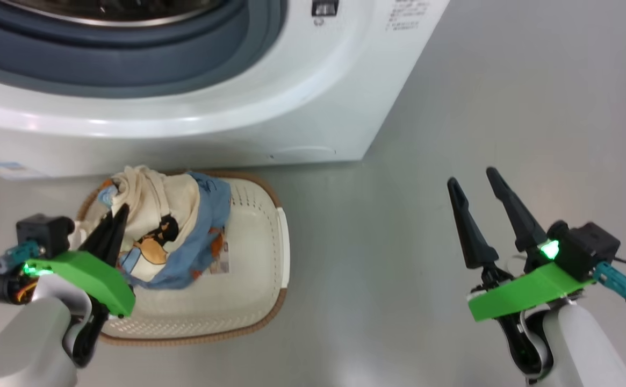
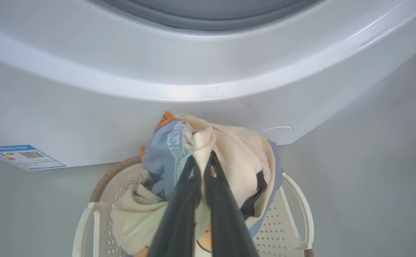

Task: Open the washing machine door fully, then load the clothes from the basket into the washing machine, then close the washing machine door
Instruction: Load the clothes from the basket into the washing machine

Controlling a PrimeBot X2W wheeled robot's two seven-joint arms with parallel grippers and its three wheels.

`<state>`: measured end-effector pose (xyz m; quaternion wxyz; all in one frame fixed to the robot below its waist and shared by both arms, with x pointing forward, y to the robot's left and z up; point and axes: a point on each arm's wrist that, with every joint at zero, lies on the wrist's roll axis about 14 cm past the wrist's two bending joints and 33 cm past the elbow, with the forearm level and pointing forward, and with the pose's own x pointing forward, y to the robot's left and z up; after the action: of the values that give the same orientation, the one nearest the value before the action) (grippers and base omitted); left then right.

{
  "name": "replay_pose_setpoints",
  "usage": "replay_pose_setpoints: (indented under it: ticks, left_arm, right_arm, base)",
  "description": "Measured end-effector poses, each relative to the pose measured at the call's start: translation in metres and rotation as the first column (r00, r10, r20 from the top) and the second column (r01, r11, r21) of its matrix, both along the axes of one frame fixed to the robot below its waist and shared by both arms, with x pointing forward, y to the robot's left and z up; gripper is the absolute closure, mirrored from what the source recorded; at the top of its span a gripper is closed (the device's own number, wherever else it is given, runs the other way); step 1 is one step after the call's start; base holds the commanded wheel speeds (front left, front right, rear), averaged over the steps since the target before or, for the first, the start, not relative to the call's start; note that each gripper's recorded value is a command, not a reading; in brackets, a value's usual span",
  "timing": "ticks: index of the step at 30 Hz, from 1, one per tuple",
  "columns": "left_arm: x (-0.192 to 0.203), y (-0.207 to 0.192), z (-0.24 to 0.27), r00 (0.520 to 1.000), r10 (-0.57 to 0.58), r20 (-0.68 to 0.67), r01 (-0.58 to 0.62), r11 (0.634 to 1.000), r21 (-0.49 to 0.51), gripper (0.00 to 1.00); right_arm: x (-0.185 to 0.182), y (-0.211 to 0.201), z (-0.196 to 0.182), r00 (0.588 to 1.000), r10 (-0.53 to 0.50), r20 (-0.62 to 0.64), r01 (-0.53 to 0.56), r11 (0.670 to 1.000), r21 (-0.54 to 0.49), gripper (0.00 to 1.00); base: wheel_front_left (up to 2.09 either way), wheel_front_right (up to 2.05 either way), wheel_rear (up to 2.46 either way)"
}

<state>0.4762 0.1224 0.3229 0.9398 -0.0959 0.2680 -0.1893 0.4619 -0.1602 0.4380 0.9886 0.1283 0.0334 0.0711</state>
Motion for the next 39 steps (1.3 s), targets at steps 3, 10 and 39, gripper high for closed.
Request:
replay_pose_setpoints:
  ticks: [3,10,39]
  left_arm:
    - [0.0,0.004,0.015,0.999,0.02,0.041,-0.02,1.0,-0.01,1.0]
    - [-0.005,0.01,0.062,0.982,0.097,0.16,-0.085,0.993,-0.078,1.0]
    - [-0.102,0.061,0.167,0.828,0.292,0.48,-0.26,0.956,-0.133,1.0]
  right_arm:
    - [-0.005,-0.002,0.006,1.0,-0.007,0.009,0.007,1.0,0.006,0.0]
    - [-0.021,-0.011,0.024,0.999,-0.022,0.042,0.022,1.0,-0.004,0.0]
    - [-0.084,-0.045,0.056,0.992,-0.091,0.093,0.091,0.996,-0.002,0.0]
  base:
    - [0.0,0.0,0.0]
    - [0.0,0.0,0.0]
    - [0.0,0.0,0.0]
